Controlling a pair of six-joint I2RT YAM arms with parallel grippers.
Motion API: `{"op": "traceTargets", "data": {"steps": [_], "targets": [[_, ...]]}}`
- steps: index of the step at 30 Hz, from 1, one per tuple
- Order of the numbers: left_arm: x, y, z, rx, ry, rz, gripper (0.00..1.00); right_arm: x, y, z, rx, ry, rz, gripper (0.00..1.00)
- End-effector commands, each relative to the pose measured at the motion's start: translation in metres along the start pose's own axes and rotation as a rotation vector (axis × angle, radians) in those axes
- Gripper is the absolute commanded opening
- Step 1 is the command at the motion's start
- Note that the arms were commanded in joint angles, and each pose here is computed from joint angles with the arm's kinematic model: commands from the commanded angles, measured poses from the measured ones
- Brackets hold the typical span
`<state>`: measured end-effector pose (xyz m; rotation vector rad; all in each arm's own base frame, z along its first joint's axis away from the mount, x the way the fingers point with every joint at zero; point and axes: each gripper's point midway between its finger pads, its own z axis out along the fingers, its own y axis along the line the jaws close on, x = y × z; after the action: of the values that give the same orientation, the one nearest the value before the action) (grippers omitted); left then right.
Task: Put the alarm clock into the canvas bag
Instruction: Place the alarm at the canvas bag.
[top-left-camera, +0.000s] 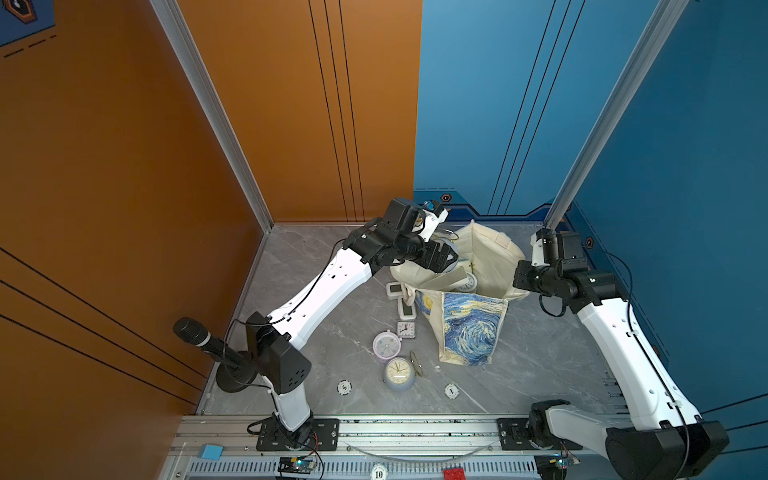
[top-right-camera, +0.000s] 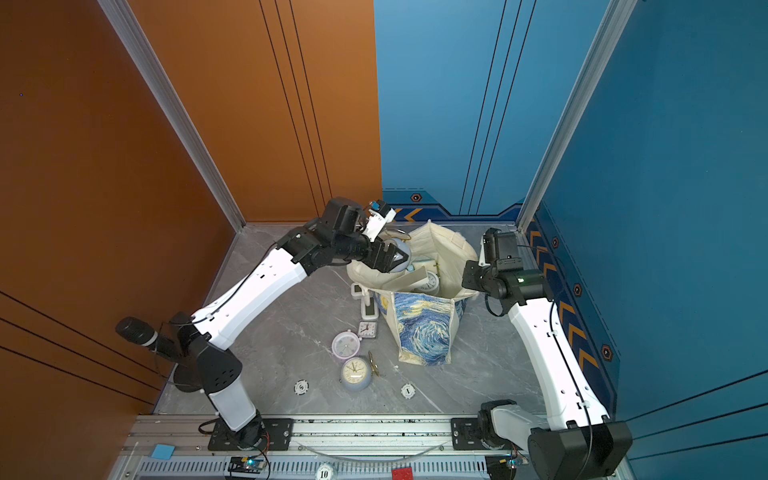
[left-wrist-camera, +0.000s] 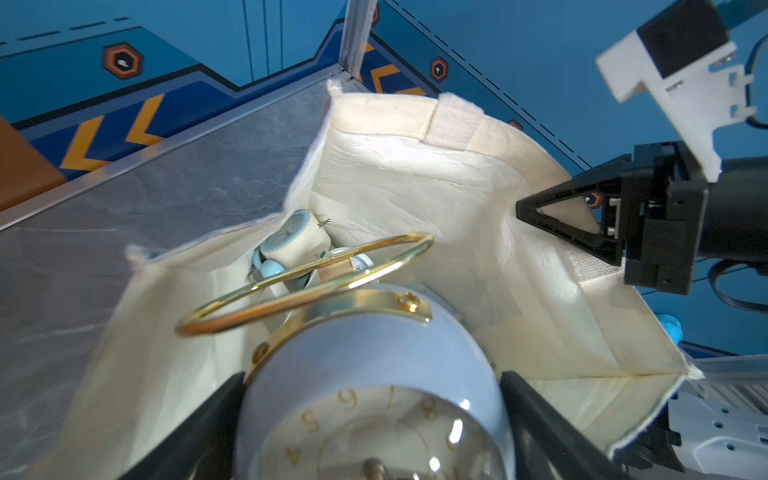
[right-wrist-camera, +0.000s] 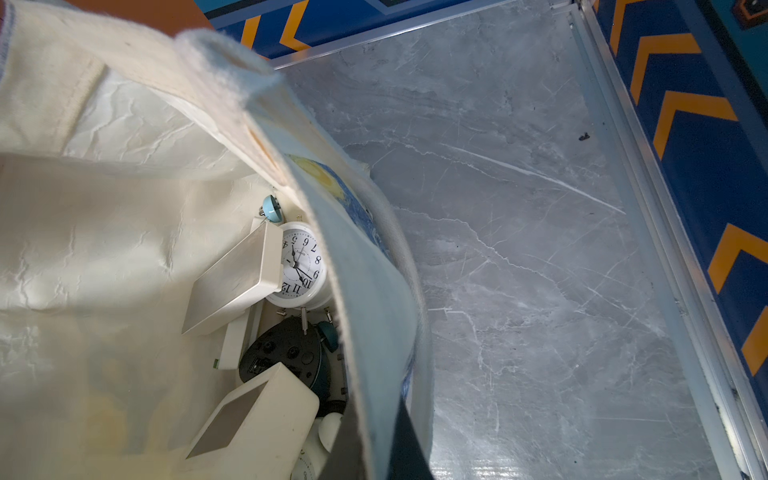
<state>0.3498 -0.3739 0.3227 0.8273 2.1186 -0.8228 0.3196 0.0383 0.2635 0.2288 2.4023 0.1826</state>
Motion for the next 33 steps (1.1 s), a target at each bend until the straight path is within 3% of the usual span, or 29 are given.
{"op": "traceTargets", "data": {"steps": [1, 10, 25, 27, 31, 33], "targets": [[-0.011, -0.036, 0.008, 0.138, -0.012, 0.091, 0.54, -0.002, -0.009, -0.007, 0.03, -0.022, -0.006, 0.09], [0.041, -0.078, 0.056, 0.245, 0.216, 0.232, 0.52, 0.001, -0.027, 0.0, 0.07, -0.007, 0.036, 0.09], [0.101, -0.104, 0.092, 0.475, 0.449, 0.155, 0.51, 0.015, -0.08, 0.014, 0.181, 0.024, 0.197, 0.09], [0.109, -0.1, 0.098, 0.449, 0.483, 0.159, 0.51, 0.016, -0.089, 0.013, 0.2, 0.019, 0.23, 0.09], [0.122, -0.066, 0.113, 0.238, 0.532, 0.197, 0.58, 0.013, -0.097, 0.007, 0.201, -0.015, 0.274, 0.09], [0.125, -0.058, 0.115, 0.202, 0.55, 0.201, 0.59, 0.013, -0.097, 0.007, 0.192, -0.019, 0.281, 0.09]]}}
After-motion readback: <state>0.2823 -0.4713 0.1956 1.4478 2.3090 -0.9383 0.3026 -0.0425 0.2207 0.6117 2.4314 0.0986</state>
